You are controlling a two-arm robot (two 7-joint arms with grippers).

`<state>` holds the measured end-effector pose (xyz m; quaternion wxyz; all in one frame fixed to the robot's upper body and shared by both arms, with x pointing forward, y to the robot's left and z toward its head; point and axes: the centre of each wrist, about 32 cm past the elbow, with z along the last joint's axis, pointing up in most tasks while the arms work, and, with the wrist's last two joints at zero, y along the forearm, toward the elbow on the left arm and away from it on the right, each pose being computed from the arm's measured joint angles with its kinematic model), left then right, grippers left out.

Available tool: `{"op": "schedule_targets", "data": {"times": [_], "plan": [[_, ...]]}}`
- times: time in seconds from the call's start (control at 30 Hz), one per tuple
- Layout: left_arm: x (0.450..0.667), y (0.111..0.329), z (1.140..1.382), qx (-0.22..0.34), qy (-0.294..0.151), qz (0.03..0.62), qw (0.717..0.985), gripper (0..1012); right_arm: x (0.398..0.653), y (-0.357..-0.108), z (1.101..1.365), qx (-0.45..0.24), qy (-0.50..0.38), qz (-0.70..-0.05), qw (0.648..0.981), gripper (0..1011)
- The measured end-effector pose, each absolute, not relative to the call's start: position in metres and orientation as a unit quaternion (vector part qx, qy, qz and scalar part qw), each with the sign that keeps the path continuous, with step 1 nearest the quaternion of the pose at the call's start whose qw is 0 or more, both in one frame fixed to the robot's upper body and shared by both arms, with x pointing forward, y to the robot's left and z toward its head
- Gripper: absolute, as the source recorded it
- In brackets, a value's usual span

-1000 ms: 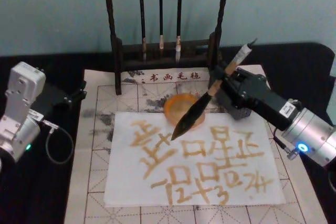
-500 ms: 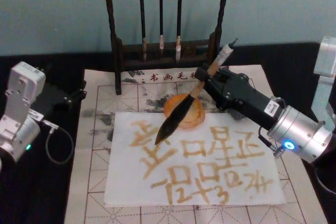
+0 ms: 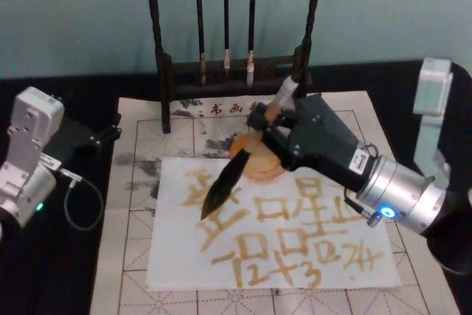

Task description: Pick up the brush from the inkstone, write on the paper, then place the brush back to its original position.

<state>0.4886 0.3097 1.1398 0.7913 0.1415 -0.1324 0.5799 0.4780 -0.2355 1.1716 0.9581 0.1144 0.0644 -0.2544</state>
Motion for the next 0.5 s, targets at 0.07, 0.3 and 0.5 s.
{"op": "schedule_targets", "data": {"times": [0.07,0.3,0.5], "plan": [[0.4886,0.3097,1.1398,0.141,-0.132,0.580,0.791,1001,0.4779,-0.2339,1.1705,0.111,0.061,-0.250,0.960,182],[0.4886,0.3097,1.1398,0.141,-0.132,0.580,0.791,1001,0.4780,-0.2278,1.1677,0.104,0.042,-0.227,0.967,182],[0.4886,0.3097,1.1398,0.141,-0.132,0.580,0.791,1001,0.4769,-0.2247,1.1657,0.099,0.030,-0.208,0.973,182]]}}
